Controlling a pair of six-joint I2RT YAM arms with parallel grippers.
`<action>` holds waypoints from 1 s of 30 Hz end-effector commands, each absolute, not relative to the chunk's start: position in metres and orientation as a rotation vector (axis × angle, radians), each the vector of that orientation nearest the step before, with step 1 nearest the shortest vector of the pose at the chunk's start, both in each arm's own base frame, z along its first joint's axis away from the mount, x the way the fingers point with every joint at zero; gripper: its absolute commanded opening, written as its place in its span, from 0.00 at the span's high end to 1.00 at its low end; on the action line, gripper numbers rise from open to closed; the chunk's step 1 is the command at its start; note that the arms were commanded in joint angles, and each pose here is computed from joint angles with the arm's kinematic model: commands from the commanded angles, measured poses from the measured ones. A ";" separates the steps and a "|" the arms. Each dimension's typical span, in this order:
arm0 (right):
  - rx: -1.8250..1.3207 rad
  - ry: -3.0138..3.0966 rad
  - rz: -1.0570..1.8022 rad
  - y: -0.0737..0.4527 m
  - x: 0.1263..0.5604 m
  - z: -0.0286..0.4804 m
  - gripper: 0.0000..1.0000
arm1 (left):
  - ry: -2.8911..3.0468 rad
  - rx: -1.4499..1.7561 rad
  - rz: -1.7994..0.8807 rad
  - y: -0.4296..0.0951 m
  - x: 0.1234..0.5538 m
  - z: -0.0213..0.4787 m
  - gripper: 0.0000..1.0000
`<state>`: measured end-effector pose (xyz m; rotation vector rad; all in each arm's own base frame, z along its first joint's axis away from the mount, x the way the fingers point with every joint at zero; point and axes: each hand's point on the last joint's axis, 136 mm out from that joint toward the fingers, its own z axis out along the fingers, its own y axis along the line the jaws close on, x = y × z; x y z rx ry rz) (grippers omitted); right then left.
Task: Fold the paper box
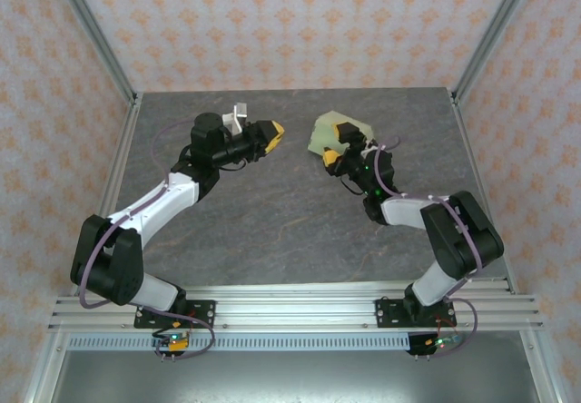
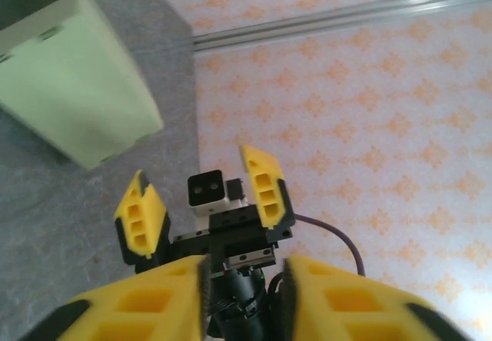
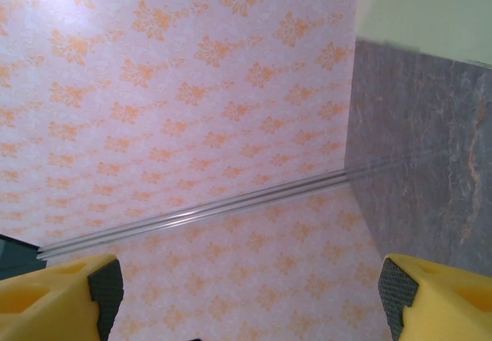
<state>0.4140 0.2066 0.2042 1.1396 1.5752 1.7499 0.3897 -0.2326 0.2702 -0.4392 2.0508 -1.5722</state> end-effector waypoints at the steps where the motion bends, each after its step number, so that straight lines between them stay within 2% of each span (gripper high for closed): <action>1: 1.124 1.626 1.642 0.197 0.412 0.209 0.13 | 2.177 -0.332 -1.287 -0.213 0.381 0.256 0.48; 5: 1.033 1.810 1.372 0.176 0.399 0.200 0.13 | 2.225 -0.238 -1.167 -0.209 0.380 0.246 0.32; 10: 0.799 2.079 0.822 0.116 0.395 0.195 0.12 | 2.273 -0.239 -1.066 -0.203 0.387 0.222 0.29; 15: 0.203 2.245 0.426 0.096 0.403 0.181 0.11 | 2.301 -0.216 -1.064 -0.211 0.396 0.208 0.29; 18: -0.036 2.306 0.376 0.093 0.407 0.157 0.11 | 2.313 -0.207 -1.061 -0.214 0.398 0.202 0.29; 23: -0.108 2.339 0.498 0.081 0.425 0.126 0.13 | 2.342 -0.171 -1.025 -0.212 0.396 0.195 0.29; 30: -0.346 2.412 0.632 0.095 0.447 0.101 0.16 | 2.376 -0.138 -1.013 -0.212 0.395 0.185 0.29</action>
